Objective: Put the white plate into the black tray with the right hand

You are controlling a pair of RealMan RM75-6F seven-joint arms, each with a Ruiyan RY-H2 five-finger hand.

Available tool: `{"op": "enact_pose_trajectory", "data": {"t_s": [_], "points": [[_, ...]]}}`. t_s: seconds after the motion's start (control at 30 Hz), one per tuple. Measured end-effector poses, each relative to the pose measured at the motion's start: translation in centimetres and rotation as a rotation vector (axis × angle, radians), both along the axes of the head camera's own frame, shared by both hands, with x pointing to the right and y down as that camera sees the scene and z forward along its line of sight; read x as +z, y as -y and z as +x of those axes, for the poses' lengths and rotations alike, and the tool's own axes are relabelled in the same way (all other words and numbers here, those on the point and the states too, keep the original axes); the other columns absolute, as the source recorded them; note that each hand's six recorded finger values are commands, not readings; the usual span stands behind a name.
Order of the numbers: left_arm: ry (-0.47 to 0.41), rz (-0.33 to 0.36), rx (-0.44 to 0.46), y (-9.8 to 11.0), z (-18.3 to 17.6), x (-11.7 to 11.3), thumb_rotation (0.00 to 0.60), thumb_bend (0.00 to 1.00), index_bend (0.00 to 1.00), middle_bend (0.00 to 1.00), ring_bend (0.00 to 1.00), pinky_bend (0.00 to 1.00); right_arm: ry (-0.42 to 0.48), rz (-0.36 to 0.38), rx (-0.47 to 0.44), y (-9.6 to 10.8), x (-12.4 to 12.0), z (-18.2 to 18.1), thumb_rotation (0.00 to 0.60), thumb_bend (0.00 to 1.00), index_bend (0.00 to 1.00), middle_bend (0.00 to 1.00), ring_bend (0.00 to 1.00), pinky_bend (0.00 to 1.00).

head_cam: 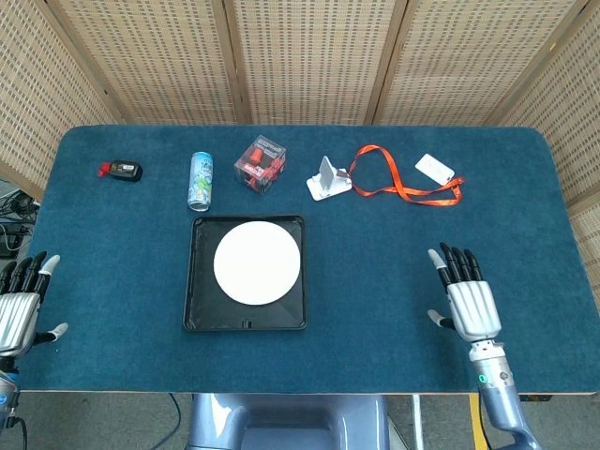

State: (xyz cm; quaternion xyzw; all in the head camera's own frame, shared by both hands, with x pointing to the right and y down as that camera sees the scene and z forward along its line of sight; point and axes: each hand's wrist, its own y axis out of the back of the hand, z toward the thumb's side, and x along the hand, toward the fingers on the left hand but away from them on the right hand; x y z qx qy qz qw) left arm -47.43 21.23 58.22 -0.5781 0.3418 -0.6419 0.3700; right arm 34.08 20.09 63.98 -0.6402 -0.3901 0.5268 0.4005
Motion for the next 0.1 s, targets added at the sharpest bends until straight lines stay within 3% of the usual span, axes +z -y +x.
{"op": "enact_pose_trajectory", "data": {"t_s": [0.1], "points": [[0.004,0.002,0.004,-0.14,0.11,-0.01,0.600,0.00,0.00,0.00,0.00,0.00,-0.003,-0.011,0.024,-1.09,-0.51,1.15,0.600,0.22,0.00,0.00,0.00,0.00]]}}
